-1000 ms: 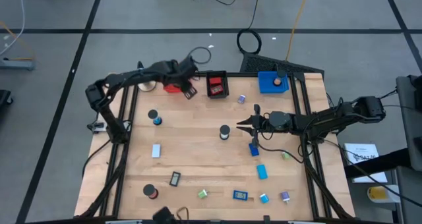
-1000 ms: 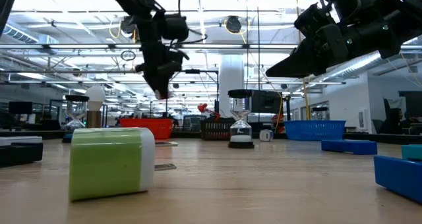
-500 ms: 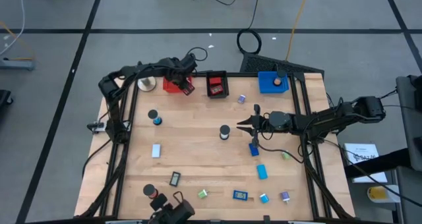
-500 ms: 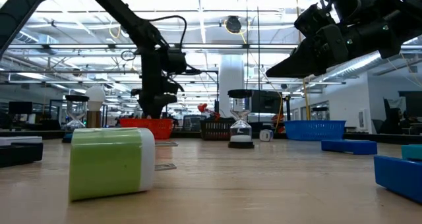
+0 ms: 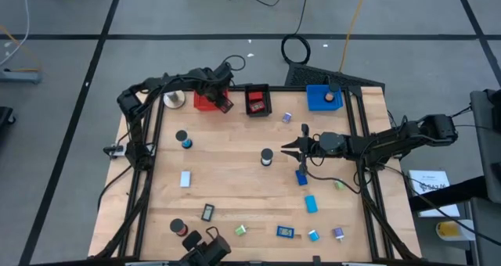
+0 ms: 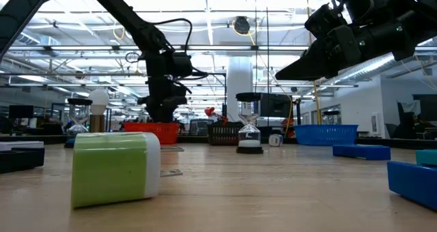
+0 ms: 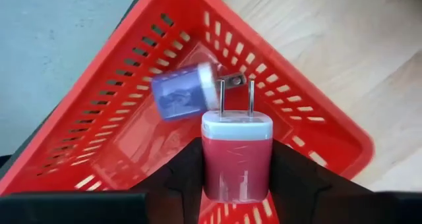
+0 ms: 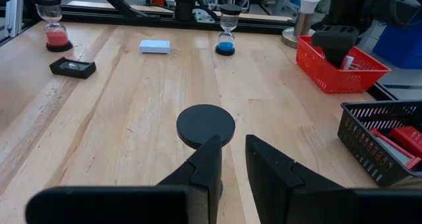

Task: Pick & Place Office items
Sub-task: Put the pink charger adapter into the red bin, then put the top blue digital timer into the black bin

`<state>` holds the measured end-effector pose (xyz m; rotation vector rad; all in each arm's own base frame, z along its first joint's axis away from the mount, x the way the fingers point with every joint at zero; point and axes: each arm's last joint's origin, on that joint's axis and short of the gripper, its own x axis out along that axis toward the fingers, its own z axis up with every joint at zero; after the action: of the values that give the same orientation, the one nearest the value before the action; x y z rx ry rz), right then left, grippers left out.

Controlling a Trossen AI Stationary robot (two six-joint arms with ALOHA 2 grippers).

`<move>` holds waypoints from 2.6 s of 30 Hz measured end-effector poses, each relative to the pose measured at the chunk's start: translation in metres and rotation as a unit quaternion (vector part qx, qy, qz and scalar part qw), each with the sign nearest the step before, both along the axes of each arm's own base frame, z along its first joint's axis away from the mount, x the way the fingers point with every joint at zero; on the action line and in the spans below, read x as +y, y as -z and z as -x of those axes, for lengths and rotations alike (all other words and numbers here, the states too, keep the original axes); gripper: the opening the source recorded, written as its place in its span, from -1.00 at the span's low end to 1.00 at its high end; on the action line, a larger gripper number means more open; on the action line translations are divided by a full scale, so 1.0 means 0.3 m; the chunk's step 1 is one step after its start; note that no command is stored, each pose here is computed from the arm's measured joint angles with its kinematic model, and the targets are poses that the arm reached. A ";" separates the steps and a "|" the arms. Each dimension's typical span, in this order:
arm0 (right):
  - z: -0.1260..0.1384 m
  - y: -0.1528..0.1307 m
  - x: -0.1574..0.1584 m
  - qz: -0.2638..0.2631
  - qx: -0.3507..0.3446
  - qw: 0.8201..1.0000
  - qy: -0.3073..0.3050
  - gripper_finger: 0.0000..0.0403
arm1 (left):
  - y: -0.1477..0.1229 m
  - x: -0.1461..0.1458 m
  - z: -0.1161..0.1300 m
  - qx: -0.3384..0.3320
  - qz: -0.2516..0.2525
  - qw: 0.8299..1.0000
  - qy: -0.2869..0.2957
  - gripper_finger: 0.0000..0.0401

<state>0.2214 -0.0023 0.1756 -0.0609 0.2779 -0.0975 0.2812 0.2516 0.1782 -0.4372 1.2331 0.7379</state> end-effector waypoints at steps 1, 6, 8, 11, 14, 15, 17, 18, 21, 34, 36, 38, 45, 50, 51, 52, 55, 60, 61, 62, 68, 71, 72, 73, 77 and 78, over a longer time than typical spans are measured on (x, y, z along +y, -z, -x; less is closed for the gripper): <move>0.000 0.000 0.000 0.000 0.000 1.000 0.000 -0.68 | 0.000 0.000 -0.001 -0.003 0.001 1.000 -0.001 -0.30; 0.000 0.000 0.000 0.000 0.000 1.000 0.000 -0.68 | 0.001 -0.001 -0.001 -0.004 0.005 1.000 -0.005 -0.14; 0.000 0.000 0.000 0.000 0.000 1.000 0.000 -0.68 | 0.000 0.001 -0.002 -0.007 0.002 1.000 -0.005 -0.07; 0.000 0.000 0.000 0.000 0.000 1.000 0.000 -0.68 | -0.008 0.005 -0.003 -0.009 0.002 1.000 -0.012 -0.01; 0.000 0.000 0.000 -0.001 0.000 1.000 -0.002 -0.68 | -0.023 0.006 -0.002 -0.012 0.001 1.000 -0.020 -0.01; 0.000 0.000 0.000 -0.001 0.000 1.000 -0.002 -0.68 | -0.032 0.005 -0.002 -0.013 0.001 1.000 -0.020 -0.02; 0.000 0.000 0.000 -0.001 0.000 1.000 -0.002 -0.68 | -0.058 0.003 0.000 -0.019 -0.005 1.000 -0.017 -0.06; 0.000 0.000 -0.001 0.000 0.000 1.000 -0.001 -0.68 | -0.075 0.000 0.004 -0.023 -0.010 1.000 -0.014 -0.09; 0.000 0.000 -0.002 0.001 0.000 1.000 -0.001 -0.68 | -0.131 -0.017 0.012 -0.038 -0.027 0.999 -0.001 -0.21; 0.000 -0.001 -0.002 -0.004 -0.002 1.000 0.002 -0.68 | -0.218 -0.387 0.027 -0.315 -0.163 0.914 0.196 -0.97; -0.001 -0.002 -0.002 -0.004 -0.004 1.000 0.002 -0.68 | -0.193 -0.443 0.047 -0.370 -0.174 0.884 0.228 -0.93; -0.001 -0.002 -0.002 -0.004 -0.004 1.000 0.002 -0.68 | -0.166 -0.487 0.067 -0.419 -0.171 0.857 0.246 -0.89; -0.001 -0.003 -0.003 -0.033 -0.007 0.999 0.009 -0.70 | -0.065 -0.595 0.089 -0.465 -0.163 0.820 0.291 -0.85; -0.011 -0.036 0.001 -0.045 0.033 0.998 0.012 -0.92 | -0.010 -0.670 0.105 -0.497 -0.175 0.782 0.333 -0.96; -0.012 -0.047 0.001 -0.052 0.053 0.997 0.015 -0.96 | 0.002 -0.685 0.110 -0.500 -0.171 0.778 0.340 -0.97; -0.016 -0.061 0.001 -0.060 0.072 0.995 0.020 -0.98 | 0.015 -0.699 0.116 -0.499 -0.167 0.777 0.346 -0.98; -0.024 -0.096 0.006 -0.087 0.124 0.988 0.044 -0.98 | 0.039 -0.736 0.127 -0.494 -0.154 0.775 0.363 -0.93; -0.009 -0.120 0.046 -0.128 0.227 0.961 0.091 -0.99 | 0.052 -0.776 0.132 -0.485 -0.159 0.780 0.363 -0.87; -0.003 -0.120 0.057 -0.140 0.248 0.953 0.099 -1.00 | 0.051 -0.784 0.131 -0.485 -0.160 0.779 0.364 -0.87; 0.003 -0.121 0.070 -0.153 0.263 0.946 0.107 -1.00 | 0.050 -0.790 0.130 -0.485 -0.162 0.778 0.366 -0.87; 0.051 -0.127 0.150 -0.211 0.317 0.911 0.162 -1.00 | 0.052 -0.822 0.129 -0.485 -0.155 0.774 0.377 -0.97; 0.074 -0.121 0.185 -0.238 0.333 0.894 0.180 -1.00 | 0.052 -0.834 0.129 -0.485 -0.153 0.771 0.384 -0.98; 0.082 -0.119 0.195 -0.244 0.339 0.889 0.186 -1.00 | 0.052 -0.839 0.129 -0.485 -0.153 0.769 0.387 -0.96; 0.090 -0.116 0.203 -0.253 0.344 0.883 0.194 -1.00 | 0.052 -0.842 0.129 -0.484 -0.155 0.767 0.391 -0.94; 0.122 -0.107 0.229 -0.281 0.372 0.857 0.218 -1.00 | 0.052 -0.846 0.129 -0.479 -0.167 0.772 0.383 -0.88; 0.130 -0.104 0.236 -0.285 0.383 0.851 0.220 -1.00 | 0.052 -0.848 0.129 -0.478 -0.170 0.773 0.380 -0.88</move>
<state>0.1823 0.0686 0.2068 0.5767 1.1142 -0.4484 0.2426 -0.0027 0.1627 0.0466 0.2043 -0.0359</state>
